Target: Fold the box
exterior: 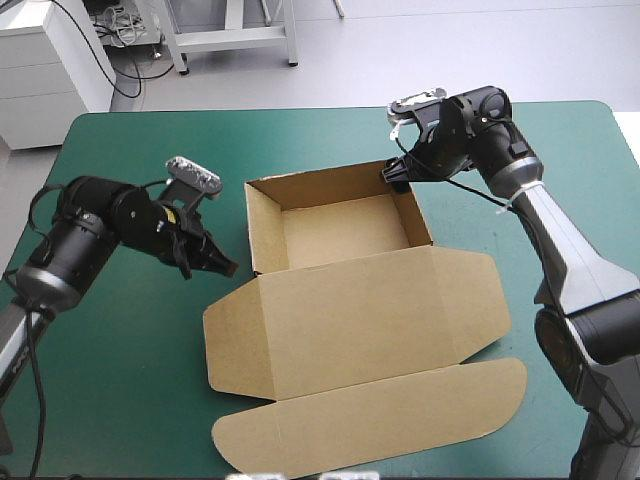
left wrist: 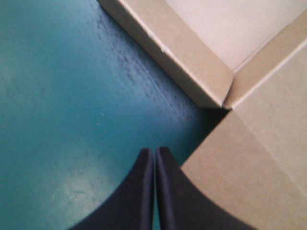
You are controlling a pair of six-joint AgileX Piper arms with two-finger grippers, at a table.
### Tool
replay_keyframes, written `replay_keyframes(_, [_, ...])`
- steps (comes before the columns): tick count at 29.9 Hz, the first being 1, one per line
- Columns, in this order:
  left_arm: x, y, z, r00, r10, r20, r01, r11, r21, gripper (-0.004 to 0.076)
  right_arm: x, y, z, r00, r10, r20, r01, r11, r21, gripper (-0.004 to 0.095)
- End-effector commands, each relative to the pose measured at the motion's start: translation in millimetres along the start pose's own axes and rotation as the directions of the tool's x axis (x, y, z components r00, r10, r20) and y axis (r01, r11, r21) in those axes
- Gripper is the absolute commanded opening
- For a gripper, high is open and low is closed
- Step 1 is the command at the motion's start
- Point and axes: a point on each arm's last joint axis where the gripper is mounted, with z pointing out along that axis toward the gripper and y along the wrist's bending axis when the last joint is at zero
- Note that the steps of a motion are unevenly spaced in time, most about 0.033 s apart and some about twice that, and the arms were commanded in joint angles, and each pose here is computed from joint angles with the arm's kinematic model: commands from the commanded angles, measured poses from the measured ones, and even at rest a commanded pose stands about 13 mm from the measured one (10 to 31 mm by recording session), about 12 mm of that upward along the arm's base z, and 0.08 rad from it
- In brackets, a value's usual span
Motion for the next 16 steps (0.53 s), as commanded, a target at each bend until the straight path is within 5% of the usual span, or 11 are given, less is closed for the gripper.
replay_keyframes(1, [20.1, -6.7, -8.5, 0.996, -0.010, 0.092, 0.011, 1.000, -0.006, -0.0008, -6.8, -3.9, -7.2, 0.998, -0.006, 0.063, 0.005, 1.000, 0.008, 0.0831])
replay_keyframes(16, [74.0, -21.6, -5.5, 0.994, -0.050, 0.098, 0.047, 0.998, 0.028, -0.0008, -2.0, 5.5, 69.5, 0.996, 0.001, -0.089, -0.009, 0.997, -0.083, 0.0798])
